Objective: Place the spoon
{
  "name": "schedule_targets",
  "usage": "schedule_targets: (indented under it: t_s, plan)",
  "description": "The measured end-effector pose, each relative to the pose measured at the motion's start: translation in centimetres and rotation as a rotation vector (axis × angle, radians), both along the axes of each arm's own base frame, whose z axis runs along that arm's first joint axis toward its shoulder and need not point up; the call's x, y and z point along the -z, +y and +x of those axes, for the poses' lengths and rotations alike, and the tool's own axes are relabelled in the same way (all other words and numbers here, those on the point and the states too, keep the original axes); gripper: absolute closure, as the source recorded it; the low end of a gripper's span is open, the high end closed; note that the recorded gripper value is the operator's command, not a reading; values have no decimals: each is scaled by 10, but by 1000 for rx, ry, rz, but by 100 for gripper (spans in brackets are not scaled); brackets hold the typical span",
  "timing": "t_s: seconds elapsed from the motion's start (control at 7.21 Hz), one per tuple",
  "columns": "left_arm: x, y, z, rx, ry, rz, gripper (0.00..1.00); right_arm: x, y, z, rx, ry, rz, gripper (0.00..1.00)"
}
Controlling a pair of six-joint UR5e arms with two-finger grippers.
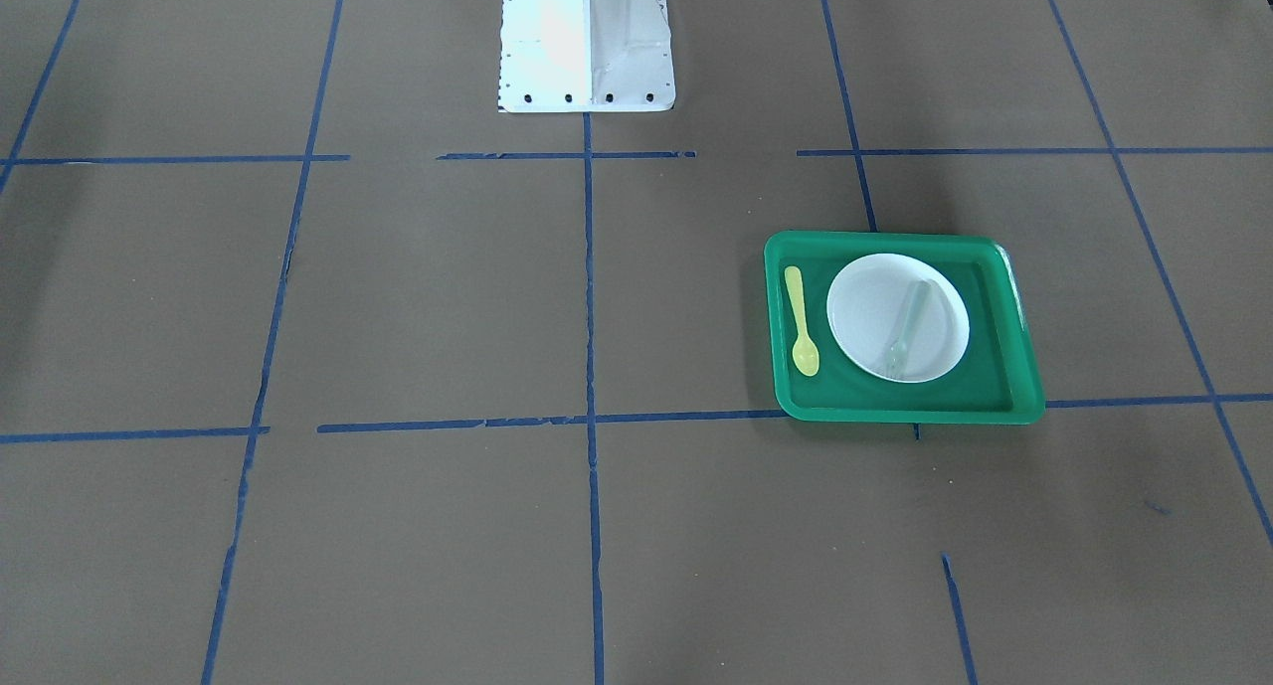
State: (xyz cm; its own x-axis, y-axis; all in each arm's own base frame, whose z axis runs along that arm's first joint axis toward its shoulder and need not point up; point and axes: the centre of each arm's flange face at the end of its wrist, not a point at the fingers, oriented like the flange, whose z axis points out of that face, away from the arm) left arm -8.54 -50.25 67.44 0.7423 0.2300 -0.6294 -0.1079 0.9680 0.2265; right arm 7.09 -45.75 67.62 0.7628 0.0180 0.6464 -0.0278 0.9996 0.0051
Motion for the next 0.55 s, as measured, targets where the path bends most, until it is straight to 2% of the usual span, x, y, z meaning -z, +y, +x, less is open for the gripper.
schedule_targets:
  t_s: [0.28, 0.55]
  plan:
    - [0, 1, 0, -1, 6, -8, 0, 0, 0, 0, 0, 0, 0, 0]
    - [14, 1, 4, -3, 49, -52, 0, 0, 0, 0, 0, 0, 0, 0]
